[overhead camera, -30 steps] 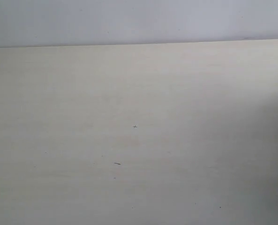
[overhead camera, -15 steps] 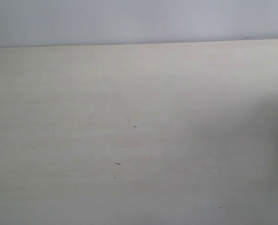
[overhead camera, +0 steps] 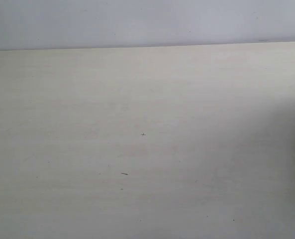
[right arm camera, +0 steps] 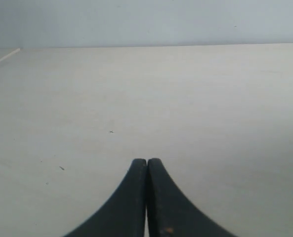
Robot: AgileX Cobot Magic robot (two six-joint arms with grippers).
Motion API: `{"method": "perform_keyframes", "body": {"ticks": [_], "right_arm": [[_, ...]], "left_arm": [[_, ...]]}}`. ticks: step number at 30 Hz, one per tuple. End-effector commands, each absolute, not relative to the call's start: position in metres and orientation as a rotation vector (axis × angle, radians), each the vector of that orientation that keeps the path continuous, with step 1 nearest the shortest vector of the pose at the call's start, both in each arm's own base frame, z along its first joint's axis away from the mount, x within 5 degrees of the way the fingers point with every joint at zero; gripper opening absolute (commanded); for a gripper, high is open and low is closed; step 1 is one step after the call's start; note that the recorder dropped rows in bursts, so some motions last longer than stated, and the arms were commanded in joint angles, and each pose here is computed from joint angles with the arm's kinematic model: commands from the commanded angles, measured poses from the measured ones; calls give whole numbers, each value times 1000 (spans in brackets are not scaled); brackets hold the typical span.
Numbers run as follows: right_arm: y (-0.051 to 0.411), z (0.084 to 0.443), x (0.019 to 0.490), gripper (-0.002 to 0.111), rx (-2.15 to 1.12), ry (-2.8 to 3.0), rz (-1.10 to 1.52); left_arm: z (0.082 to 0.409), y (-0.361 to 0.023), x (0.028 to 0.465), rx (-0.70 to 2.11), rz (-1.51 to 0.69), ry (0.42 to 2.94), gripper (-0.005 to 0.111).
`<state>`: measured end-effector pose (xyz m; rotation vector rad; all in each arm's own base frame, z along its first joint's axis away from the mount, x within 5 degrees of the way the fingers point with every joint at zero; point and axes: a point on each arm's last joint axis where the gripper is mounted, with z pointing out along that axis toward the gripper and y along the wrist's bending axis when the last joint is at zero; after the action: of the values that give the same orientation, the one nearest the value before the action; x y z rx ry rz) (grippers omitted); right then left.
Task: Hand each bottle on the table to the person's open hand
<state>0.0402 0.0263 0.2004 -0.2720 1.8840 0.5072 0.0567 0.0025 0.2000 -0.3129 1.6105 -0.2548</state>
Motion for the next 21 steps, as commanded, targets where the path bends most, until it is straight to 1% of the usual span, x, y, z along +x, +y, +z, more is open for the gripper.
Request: {"method": "perform_keyframes", "body": {"ticks": [1,12,17,21], "right_arm": [[26,200,40,0,-271,1877,507],[26,200,40,0,-271,1877,507],[26,200,40,0,-271,1877,507],[26,200,40,0,-271,1877,507]], "left_arm": [[200,3,56,-310,-248,1602,2],[206,1,56,-361,-339,1534,2],[207,0,56,-239,-250,1535,2],[206,0,56,-230,-237,1547,2]]}}
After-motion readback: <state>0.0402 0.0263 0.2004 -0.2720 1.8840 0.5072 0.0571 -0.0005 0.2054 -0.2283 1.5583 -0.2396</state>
